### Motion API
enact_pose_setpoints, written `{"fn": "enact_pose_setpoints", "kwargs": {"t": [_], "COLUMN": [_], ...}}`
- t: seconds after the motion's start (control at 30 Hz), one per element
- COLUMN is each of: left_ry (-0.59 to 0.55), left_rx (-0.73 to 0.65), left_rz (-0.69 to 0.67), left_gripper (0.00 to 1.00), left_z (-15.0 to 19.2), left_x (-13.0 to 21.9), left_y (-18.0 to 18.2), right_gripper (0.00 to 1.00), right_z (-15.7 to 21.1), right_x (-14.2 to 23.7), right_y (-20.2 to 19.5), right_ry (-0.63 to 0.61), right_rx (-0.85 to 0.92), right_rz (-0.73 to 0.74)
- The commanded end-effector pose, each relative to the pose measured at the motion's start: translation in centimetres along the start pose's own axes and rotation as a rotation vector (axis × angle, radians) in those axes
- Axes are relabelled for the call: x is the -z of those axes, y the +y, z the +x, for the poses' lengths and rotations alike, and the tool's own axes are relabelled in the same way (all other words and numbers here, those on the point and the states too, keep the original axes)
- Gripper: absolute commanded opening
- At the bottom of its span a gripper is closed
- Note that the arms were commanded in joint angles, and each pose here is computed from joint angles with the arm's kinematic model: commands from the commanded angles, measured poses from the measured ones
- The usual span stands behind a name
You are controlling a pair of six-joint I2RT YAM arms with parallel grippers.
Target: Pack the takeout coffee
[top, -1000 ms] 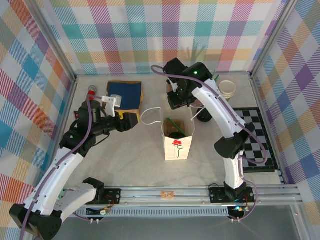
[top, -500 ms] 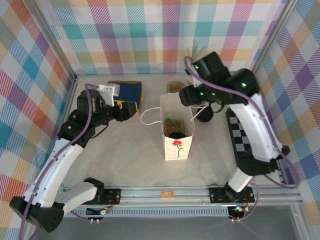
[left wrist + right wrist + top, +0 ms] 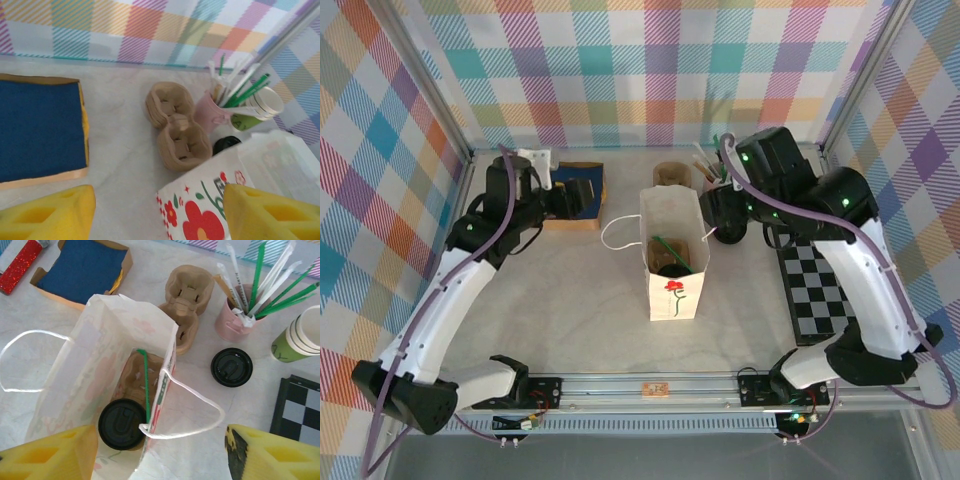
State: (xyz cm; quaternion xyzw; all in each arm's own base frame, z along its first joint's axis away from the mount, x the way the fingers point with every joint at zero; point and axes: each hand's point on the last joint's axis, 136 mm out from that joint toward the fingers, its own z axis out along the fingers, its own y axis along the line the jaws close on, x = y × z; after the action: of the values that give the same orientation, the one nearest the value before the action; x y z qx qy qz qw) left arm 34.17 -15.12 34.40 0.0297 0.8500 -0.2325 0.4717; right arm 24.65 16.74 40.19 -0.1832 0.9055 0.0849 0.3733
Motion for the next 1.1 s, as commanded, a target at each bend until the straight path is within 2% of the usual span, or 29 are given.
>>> {"fn": "enact_pose_setpoints", "kwargs": {"t": [0.0,0.43,0.67,1.07], "left_ry": [0.002,-0.025,-0.034,-0.041], "left_rx": [0.063,0.180,0.247,0.378], "left_rz": [-0.093,-0.196,-0.258,-0.327], "left_gripper": [0.68,0.68,0.68,0.67], "left_z": [-0.8,-4.0,-5.4,-6.7], "left_x": [-0.5,-2.3,-3.2,-5.3], "left_y": [2.0,7.4,11.5,17.7], "right_gripper": [0.71,0.75,0.76,0.77], "right_z": [-0.4,1.4,2.1,3.5], "right_x": [1.2,0.3,-0.4,-1.4], "right_y": [-1.2,-3.9,-5.1,-6.1], "right_ry": [-0.070,-0.074,-0.063,-0.035], "right_rx": [-0.001,-0.049,-0.090,-0.136], "right_rz": [0.041,0.102,0.123,0.122]}}
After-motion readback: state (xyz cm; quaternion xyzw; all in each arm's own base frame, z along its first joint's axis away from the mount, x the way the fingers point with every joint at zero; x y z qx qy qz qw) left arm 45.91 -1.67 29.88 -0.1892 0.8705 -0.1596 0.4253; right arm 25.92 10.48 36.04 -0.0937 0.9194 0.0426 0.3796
